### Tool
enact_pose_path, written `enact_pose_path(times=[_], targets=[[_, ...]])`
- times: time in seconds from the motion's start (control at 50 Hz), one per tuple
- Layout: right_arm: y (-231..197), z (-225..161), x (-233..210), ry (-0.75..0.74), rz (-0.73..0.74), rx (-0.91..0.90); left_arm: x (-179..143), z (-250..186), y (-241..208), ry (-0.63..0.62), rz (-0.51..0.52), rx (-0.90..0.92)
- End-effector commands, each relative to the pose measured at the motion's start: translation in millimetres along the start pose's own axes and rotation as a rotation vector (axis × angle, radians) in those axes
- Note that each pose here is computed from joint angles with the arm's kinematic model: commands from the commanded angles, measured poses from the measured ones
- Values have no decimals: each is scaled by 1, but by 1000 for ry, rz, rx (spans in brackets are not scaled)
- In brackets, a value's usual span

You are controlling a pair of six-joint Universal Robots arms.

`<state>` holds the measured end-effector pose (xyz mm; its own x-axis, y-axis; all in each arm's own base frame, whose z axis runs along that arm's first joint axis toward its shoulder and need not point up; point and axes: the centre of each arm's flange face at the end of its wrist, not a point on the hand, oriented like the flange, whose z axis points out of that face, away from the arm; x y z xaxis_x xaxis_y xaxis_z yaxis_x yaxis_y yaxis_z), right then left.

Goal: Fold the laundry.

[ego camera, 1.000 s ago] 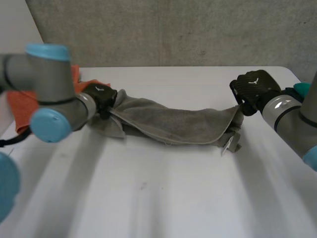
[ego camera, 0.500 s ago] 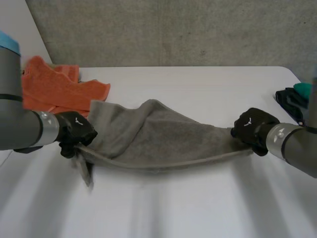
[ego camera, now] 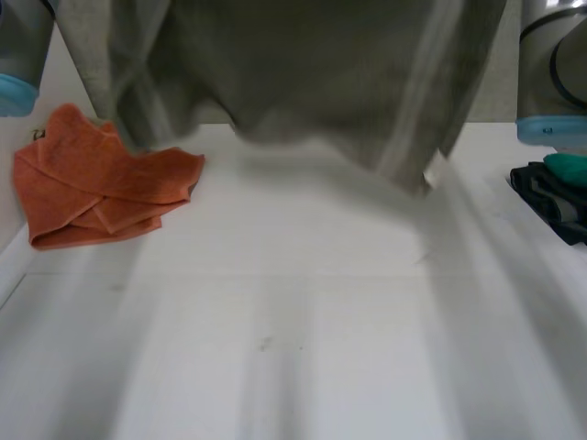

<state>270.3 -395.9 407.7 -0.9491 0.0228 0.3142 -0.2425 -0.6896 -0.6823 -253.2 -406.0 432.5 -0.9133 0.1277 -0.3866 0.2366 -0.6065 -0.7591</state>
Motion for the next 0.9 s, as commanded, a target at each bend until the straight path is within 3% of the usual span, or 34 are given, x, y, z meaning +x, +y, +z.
enact_pose_path(times=[0.02, 0.14, 0.3, 0.4, 0.48, 0.68, 0.9], targets=[[5, -15, -6, -43, 3, -9, 1, -12, 22, 9, -87, -82], [39, -55, -18, -193, -5, -193, 17, -49, 70, 94, -114, -323], [94, -146, -36, -496, -15, -557, 46, -134, 136, 322, -122, -669], [121, -205, -45, -652, -53, -734, 65, -186, 169, 503, -44, -797], [132, -224, -52, -691, -86, -754, 72, -204, 185, 583, 44, -829], [128, -216, -51, -642, -61, -738, 78, -207, 183, 583, 81, -846], [92, -190, -45, -559, -3, -663, 87, -214, 166, 499, -43, -902]])
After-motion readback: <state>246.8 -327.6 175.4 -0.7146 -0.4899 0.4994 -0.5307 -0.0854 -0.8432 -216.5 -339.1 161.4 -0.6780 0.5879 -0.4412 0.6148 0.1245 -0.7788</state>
